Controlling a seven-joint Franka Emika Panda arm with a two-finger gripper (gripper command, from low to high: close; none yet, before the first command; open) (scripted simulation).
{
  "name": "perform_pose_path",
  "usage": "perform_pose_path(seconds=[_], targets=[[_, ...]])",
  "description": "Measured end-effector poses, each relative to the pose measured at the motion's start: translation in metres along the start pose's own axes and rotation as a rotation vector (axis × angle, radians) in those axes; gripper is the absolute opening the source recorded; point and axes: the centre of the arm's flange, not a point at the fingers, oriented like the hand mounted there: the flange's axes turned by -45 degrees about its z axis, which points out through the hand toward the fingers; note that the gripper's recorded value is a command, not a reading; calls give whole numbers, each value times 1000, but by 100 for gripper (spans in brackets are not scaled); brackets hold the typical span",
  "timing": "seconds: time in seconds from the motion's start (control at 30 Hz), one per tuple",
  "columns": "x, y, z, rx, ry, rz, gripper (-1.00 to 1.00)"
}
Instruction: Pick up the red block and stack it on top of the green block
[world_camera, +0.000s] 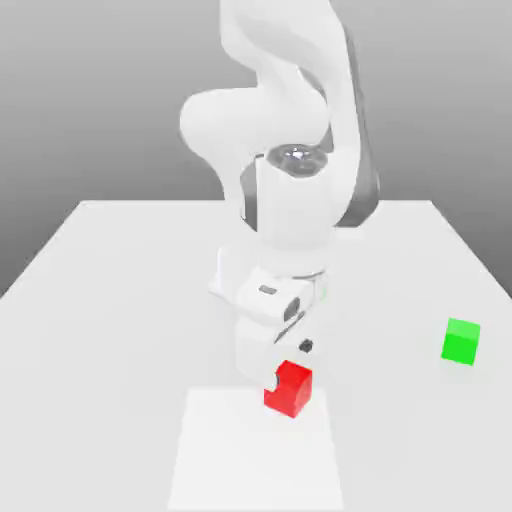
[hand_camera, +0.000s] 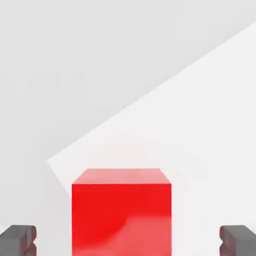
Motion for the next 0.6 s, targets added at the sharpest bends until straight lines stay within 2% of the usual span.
perform_pose_path(seconds=[0.03, 0.07, 0.3, 0.6], targets=[[-1, 0, 8, 0, -1, 0, 0], [-1, -1, 15, 0, -1, 0, -100], [-1, -1, 17, 2, -2, 0, -100], [7, -6, -45, 2, -1, -49, -100]])
